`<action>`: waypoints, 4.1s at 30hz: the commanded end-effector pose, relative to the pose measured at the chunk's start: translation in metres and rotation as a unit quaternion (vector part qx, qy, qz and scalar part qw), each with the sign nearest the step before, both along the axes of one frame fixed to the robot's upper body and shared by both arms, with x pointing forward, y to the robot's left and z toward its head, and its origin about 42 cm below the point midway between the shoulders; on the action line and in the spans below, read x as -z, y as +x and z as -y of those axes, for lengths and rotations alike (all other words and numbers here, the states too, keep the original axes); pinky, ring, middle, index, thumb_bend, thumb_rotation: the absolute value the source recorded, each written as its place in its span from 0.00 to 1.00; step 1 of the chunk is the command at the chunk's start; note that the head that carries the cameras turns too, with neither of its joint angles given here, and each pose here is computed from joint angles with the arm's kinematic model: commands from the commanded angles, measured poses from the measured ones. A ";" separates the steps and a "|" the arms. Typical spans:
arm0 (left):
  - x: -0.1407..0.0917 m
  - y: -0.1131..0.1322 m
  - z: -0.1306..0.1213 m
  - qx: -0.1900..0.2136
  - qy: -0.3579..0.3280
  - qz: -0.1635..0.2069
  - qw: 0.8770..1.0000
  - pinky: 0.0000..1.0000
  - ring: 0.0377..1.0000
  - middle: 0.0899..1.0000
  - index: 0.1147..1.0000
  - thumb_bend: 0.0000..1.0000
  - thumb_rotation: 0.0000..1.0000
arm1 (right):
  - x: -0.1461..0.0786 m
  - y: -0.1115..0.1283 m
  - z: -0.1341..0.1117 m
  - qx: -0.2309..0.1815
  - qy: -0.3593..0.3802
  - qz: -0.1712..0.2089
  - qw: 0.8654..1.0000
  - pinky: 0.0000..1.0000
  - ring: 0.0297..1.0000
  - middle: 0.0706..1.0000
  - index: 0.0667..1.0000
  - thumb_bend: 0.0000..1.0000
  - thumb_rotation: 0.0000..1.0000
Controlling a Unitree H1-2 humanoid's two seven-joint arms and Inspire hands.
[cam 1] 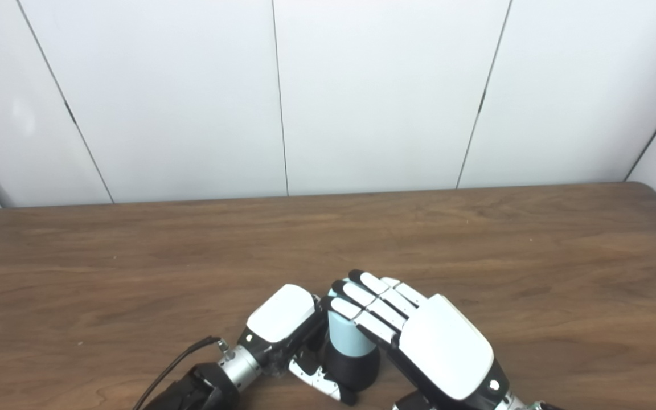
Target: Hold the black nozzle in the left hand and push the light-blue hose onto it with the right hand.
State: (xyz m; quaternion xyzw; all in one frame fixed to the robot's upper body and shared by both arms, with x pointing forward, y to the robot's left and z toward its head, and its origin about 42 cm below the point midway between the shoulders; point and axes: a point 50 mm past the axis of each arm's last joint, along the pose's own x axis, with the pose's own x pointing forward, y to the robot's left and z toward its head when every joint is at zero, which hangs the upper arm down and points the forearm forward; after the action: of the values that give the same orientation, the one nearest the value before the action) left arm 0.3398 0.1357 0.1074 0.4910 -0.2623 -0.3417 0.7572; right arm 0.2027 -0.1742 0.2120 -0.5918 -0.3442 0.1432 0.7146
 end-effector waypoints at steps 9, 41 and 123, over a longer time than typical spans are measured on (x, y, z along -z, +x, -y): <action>0.069 -0.047 -0.002 0.019 0.089 -0.123 0.988 0.12 0.14 0.17 0.42 0.52 0.04 | 0.017 -0.001 -0.001 -0.011 0.012 -0.034 0.999 1.00 1.00 1.00 0.99 0.74 0.76; 0.072 -0.045 -0.005 0.006 0.094 -0.123 0.988 0.12 0.13 0.16 0.42 0.52 0.04 | 0.030 0.011 -0.002 -0.018 0.133 0.064 0.989 1.00 1.00 1.00 0.99 0.67 0.71; 0.085 0.000 -0.080 -0.145 0.193 0.013 0.970 0.11 0.14 0.19 0.42 0.52 0.05 | 0.069 0.050 0.052 0.148 0.455 -0.101 0.872 0.98 1.00 1.00 0.99 0.86 0.86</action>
State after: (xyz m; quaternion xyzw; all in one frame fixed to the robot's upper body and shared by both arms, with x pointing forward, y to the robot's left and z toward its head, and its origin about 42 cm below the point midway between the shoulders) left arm 0.3781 0.1422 0.1084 0.5770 -0.3004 -0.2563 0.7149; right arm 0.2478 -0.2277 0.1261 -0.2347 -0.1660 -0.0712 0.9551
